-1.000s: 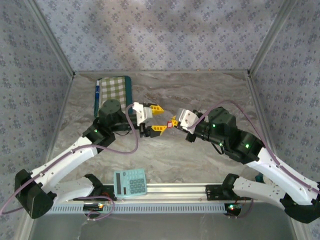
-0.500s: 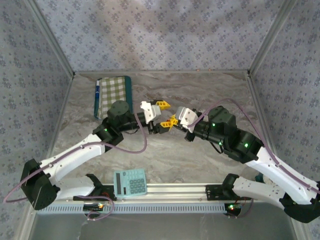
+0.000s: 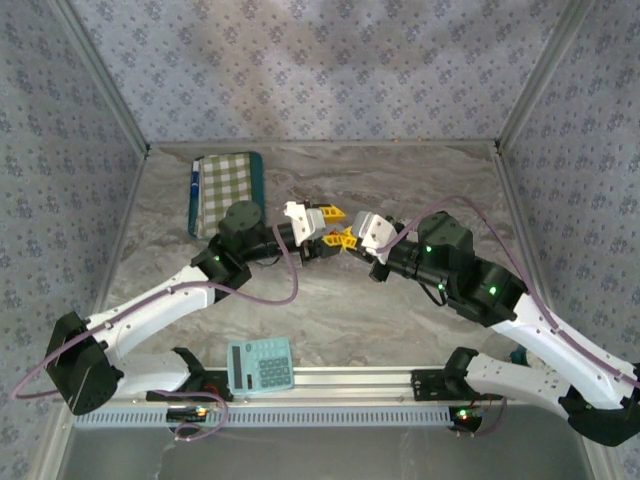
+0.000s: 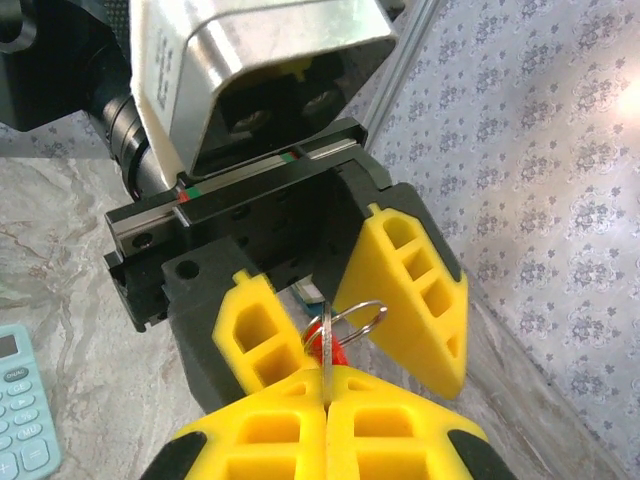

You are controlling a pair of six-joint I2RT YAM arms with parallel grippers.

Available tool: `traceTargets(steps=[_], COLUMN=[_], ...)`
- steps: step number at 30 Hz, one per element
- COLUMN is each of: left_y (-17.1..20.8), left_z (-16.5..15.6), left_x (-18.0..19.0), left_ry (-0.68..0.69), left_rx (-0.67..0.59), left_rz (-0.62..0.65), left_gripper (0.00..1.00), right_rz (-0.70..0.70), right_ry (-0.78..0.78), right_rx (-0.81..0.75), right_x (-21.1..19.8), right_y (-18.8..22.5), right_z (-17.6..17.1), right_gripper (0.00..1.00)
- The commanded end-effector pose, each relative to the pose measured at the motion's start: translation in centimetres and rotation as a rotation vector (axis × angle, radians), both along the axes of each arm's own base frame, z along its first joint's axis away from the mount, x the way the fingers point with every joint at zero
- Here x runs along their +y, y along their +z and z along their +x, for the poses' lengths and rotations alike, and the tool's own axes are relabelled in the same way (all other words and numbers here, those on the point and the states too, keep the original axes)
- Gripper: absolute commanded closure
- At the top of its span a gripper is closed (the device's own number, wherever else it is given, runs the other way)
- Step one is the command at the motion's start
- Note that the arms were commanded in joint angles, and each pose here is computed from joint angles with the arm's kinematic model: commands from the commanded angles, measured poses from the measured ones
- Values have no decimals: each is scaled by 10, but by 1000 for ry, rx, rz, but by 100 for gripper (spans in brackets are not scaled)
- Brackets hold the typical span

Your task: Remove the keys from the keyring

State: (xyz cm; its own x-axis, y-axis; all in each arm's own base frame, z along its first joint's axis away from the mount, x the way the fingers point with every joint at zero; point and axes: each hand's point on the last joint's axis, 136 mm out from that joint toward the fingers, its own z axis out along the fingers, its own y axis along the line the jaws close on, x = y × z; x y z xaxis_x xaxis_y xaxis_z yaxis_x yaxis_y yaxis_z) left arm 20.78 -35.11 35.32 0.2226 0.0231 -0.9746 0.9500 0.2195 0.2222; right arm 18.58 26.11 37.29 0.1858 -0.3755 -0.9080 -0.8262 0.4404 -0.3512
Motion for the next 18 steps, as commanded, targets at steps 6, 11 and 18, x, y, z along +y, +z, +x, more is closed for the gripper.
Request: traceTargets(steps=[6, 11, 18], left_y=[14, 13, 19], left_z=[-16, -26, -28], left_x=[4, 5, 13], left_ry=[-50, -95, -100], left_rx=[-45, -32, -4], left_rz=[-28, -20, -49], left_gripper=[98, 100, 100], right_rz=[66, 82, -9], right_ry=[-51, -73, -47], right_rx=[-45, -87, -165], right_x=[-10, -15, -16], right_y=[24, 30, 13], right_z=[6, 8, 5], right_gripper=[100, 100, 100])
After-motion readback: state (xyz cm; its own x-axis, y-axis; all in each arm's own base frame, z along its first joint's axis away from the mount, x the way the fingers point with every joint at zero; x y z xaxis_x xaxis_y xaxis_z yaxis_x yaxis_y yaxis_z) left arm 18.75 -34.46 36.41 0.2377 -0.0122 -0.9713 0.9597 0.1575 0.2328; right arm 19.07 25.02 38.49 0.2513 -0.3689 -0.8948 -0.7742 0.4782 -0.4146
